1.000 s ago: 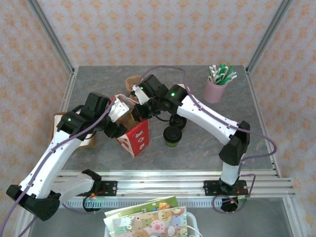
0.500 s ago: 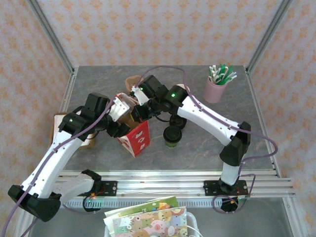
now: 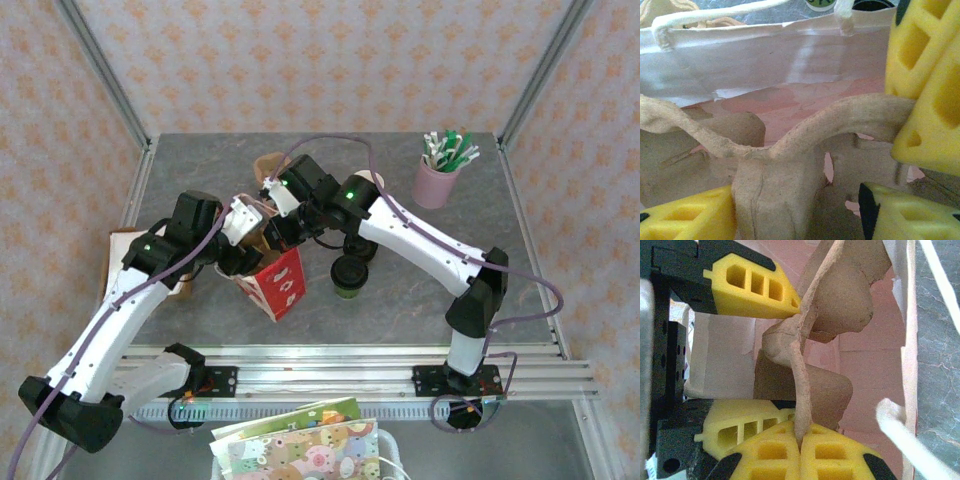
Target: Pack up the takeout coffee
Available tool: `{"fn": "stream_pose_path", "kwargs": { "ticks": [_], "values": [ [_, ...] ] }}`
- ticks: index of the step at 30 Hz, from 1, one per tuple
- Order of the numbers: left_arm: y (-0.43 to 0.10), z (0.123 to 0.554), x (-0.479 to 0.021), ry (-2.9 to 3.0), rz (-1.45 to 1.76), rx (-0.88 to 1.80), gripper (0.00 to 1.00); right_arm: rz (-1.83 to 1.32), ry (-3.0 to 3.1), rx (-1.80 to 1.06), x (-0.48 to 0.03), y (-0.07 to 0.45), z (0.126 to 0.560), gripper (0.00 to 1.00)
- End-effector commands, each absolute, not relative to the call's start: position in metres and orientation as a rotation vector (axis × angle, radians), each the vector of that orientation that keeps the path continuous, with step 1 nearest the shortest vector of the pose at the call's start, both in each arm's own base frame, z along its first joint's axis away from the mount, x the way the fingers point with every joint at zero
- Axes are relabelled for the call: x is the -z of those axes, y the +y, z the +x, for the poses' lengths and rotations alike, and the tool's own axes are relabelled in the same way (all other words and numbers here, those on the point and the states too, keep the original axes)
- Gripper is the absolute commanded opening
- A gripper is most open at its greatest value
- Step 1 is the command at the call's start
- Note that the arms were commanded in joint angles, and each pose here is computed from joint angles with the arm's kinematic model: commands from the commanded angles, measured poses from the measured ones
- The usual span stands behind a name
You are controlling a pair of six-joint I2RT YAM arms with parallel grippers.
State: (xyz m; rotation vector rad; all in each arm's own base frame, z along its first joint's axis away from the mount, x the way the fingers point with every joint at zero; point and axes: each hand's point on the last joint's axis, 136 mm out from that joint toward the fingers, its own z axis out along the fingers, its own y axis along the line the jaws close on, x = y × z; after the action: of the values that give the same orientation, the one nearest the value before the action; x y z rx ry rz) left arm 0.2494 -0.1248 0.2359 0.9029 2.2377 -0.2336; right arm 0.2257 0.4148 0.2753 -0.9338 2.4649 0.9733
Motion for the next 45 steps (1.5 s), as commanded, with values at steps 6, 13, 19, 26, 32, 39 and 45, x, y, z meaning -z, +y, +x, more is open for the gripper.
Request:
{"fn": "stream_pose_path", "kwargs": {
  "ticks": [6,13,19,26,32,39,45],
  "values": [
    [-0.121,0.259,-0.24,2.17,0.881,0.187,0.46,-0.972,2.403,-1.017,-0.293,0.415,0.216,0.0],
    [-0.12,0.258,-0.233,2.2,0.887,0.188,0.37,-0.957,2.412,-0.994,-0.291,0.414,0.219,0.0],
    [-0.118,0.257,-0.23,2.216,0.887,0.177,0.25,-0.941,2.419,-0.986,-0.291,0.414,0.221,0.0],
    [-0.113,0.259,-0.229,2.229,0.864,0.143,0.18,-0.906,2.412,-0.946,-0.298,0.412,0.228,0.18],
    [-0.106,0.26,-0.225,2.252,0.844,0.097,0.13,-0.856,2.401,-0.914,-0.31,0.407,0.234,0.35],
    [-0.102,0.258,-0.226,2.254,0.824,0.077,0.07,-0.767,2.398,-0.871,-0.322,0.4,0.245,0.39],
    [-0.103,0.253,-0.228,2.258,0.794,0.111,0.07,-0.613,2.369,-0.899,-0.344,0.382,0.265,0.4]
  ]
}}
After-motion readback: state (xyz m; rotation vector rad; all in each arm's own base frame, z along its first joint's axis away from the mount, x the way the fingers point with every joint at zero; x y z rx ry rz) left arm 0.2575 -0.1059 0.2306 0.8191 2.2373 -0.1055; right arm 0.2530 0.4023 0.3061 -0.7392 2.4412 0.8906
